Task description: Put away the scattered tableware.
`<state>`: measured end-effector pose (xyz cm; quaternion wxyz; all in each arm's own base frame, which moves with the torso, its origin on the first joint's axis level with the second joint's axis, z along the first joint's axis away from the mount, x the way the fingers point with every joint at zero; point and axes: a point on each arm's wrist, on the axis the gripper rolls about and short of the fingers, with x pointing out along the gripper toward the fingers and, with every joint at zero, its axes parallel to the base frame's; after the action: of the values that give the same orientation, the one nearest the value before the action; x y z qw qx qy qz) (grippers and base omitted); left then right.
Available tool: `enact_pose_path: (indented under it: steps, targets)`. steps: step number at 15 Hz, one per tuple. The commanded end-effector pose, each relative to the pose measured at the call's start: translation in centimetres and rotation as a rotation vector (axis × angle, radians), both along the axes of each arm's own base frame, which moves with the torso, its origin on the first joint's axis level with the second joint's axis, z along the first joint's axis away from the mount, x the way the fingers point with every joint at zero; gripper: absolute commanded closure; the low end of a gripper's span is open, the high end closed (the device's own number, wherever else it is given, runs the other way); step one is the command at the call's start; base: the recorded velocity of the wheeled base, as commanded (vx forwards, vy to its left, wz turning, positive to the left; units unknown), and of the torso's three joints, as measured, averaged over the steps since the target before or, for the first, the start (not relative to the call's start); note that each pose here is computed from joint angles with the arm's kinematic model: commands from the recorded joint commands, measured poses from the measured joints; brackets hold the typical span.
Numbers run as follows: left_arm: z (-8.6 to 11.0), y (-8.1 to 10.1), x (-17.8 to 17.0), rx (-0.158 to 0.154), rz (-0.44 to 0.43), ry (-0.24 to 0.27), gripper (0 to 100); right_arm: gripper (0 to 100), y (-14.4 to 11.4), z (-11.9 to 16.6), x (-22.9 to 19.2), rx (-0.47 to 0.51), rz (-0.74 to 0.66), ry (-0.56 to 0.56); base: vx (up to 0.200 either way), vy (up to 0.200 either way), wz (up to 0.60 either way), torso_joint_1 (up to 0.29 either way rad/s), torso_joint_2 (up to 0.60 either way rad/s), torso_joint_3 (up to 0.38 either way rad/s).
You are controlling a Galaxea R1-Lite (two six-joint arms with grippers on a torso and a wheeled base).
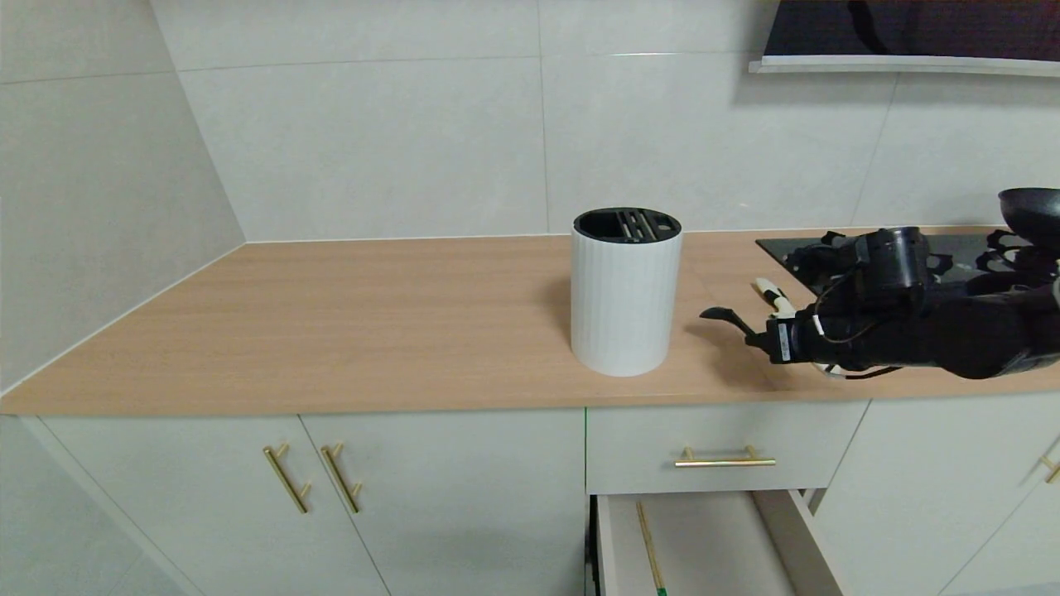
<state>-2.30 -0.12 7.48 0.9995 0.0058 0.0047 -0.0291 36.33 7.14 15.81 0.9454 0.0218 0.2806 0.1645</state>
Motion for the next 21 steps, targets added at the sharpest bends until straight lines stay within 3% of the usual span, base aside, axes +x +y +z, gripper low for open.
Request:
enact_pose_path:
  steps: [1, 8, 12, 21]
  targets:
    - [0.0, 0.0, 0.0, 0.0, 0.0, 0.001, 0, 100, 0.4, 4.7, -4.4, 0.055, -0.05, -0.026, 0.0, 0.0, 0.0, 0.0, 0.0, 0.0]
    - [0.0, 0.0, 0.0, 0.0, 0.0, 0.001, 0, 100, 0.0, 2.4, -13.4, 0.016, -0.024, 0.016, 0.0, 0.0, 0.0, 0.0, 0.0, 0.0]
    - [0.0, 0.0, 0.0, 0.0, 0.0, -0.001, 0, 100, 0.8, 0.9, -14.4, -0.047, 0.031, 0.001, 0.0, 0.0, 0.0, 0.0, 0.0, 0.0]
    - [0.0, 0.0, 0.0, 0.0, 0.0, 0.001, 0, 100, 1.2, 0.3, -14.6, -0.067, 0.057, 0.019, 0.0, 0.0, 0.0, -0.059, 0.13, 0.078]
